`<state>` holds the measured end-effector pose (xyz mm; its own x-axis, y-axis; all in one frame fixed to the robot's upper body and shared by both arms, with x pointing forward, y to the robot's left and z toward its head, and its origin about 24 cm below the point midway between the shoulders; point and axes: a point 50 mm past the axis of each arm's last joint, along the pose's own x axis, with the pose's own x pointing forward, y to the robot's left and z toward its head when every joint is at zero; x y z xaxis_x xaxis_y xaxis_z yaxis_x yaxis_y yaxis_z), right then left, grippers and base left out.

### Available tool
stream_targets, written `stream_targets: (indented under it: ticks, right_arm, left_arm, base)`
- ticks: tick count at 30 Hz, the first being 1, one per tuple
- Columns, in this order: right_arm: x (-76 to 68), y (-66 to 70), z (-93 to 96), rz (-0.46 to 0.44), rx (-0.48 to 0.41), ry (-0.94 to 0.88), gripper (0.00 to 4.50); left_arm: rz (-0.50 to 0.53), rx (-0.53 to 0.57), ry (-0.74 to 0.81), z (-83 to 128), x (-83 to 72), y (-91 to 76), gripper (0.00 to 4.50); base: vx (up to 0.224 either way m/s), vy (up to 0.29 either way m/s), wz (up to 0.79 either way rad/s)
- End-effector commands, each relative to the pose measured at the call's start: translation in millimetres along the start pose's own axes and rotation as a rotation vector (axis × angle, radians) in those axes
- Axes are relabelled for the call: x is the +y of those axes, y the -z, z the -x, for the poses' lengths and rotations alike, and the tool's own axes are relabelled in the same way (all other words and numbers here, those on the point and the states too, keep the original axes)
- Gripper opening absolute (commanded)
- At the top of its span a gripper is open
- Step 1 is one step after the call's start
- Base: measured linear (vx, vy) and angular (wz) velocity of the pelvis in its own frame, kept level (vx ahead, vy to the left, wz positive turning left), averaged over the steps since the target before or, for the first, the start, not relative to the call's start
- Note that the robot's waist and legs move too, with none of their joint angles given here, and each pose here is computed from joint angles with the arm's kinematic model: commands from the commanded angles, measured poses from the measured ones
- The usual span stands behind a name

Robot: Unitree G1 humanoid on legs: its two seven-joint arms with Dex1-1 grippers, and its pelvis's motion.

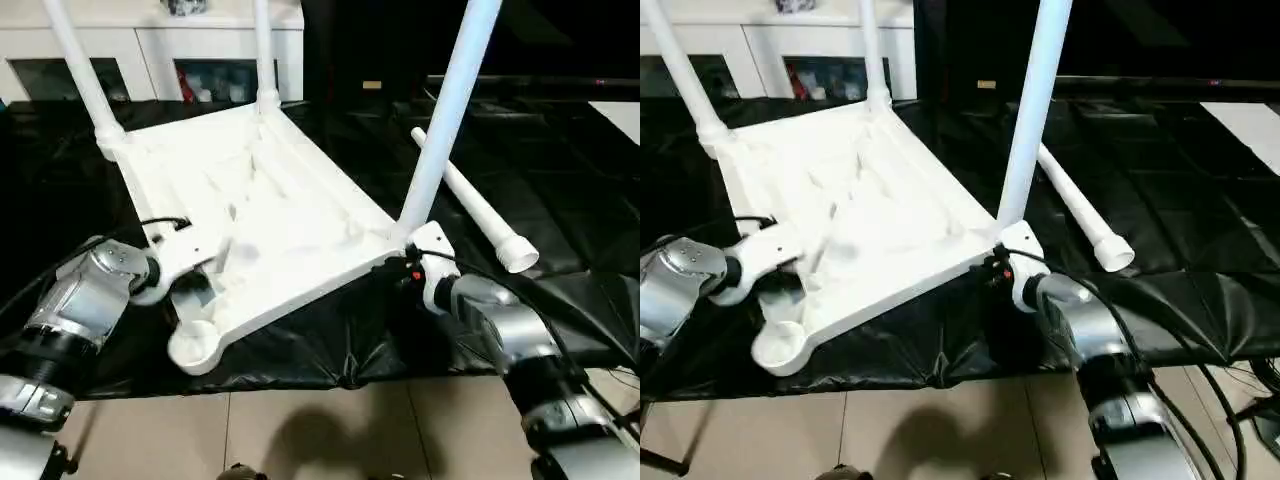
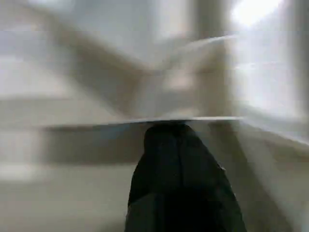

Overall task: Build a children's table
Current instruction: Rotate table base

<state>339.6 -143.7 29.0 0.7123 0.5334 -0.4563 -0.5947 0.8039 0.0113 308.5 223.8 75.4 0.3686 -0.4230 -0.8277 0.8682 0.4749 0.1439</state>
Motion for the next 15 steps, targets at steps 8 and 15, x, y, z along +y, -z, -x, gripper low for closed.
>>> stream_targets:
  ticks: [8, 15]
  right_arm:
    - [12.3, -19.1, -23.6, 0.035, -0.034, -0.03, 0.54]
    - [21.8, -22.0, -33.5, 0.048, -0.041, -0.059, 0.05]
  left_arm:
    - [-0.046, -0.209, 0.317, -26.6, -48.5, -57.6, 0.0]
    - [-0.05, -0.259, 0.273, -42.1, -51.9, -76.9, 0.0]
  base:
    - [0.0, 0.0, 0.0]
    - [0.0, 0.0, 0.0]
